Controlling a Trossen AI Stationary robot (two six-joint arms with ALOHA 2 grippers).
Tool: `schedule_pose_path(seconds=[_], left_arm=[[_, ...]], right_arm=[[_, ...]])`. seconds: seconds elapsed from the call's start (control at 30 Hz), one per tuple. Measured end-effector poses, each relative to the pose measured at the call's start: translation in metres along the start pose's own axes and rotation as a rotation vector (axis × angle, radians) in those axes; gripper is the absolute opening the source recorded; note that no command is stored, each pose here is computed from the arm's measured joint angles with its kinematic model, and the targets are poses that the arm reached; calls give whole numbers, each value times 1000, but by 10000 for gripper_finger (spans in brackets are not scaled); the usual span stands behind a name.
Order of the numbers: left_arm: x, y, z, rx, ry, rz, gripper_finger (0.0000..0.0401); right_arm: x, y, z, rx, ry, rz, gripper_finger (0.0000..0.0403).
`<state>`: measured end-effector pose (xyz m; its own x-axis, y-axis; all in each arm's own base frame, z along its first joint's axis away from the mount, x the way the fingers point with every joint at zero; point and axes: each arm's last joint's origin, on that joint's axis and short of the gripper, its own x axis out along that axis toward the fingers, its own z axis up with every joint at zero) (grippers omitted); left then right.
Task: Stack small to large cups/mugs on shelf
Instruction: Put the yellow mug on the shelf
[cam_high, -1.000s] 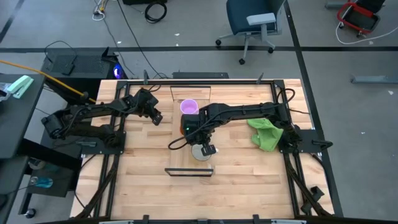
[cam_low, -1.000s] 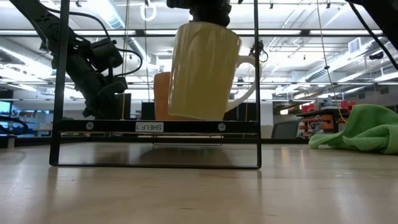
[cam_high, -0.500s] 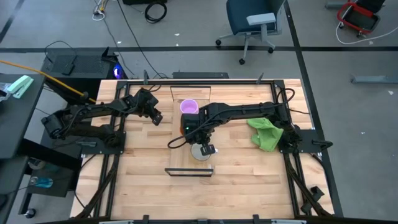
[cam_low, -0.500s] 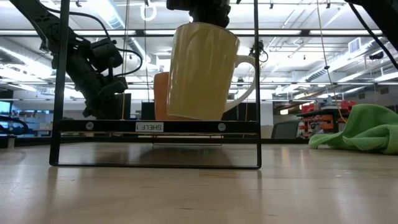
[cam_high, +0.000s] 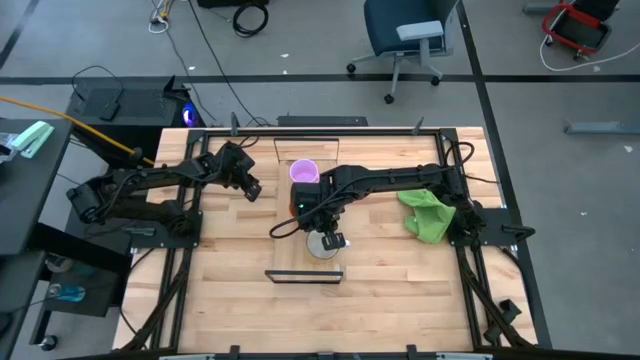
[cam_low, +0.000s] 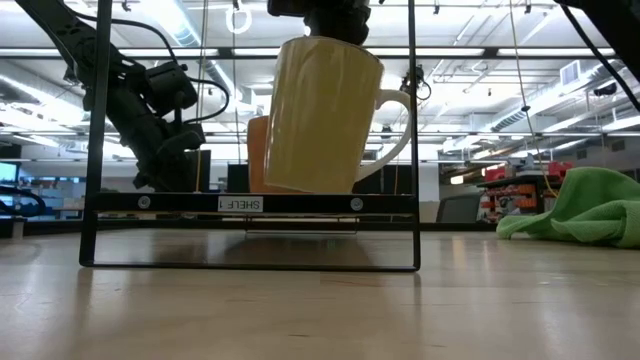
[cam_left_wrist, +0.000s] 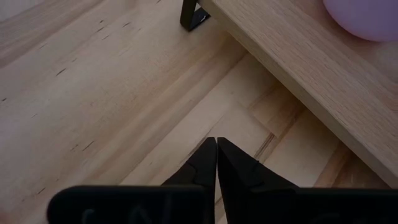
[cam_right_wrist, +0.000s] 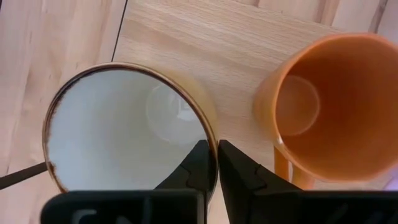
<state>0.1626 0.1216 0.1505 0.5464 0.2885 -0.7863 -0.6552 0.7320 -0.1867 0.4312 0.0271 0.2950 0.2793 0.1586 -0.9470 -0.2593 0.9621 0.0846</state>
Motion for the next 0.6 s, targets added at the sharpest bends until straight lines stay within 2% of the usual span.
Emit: schedule_pose_path(seconds=[0.6], left_arm=[[0, 0, 0, 0, 3, 0, 18]], right_arm=[[9, 0, 2, -2, -9, 45, 35]])
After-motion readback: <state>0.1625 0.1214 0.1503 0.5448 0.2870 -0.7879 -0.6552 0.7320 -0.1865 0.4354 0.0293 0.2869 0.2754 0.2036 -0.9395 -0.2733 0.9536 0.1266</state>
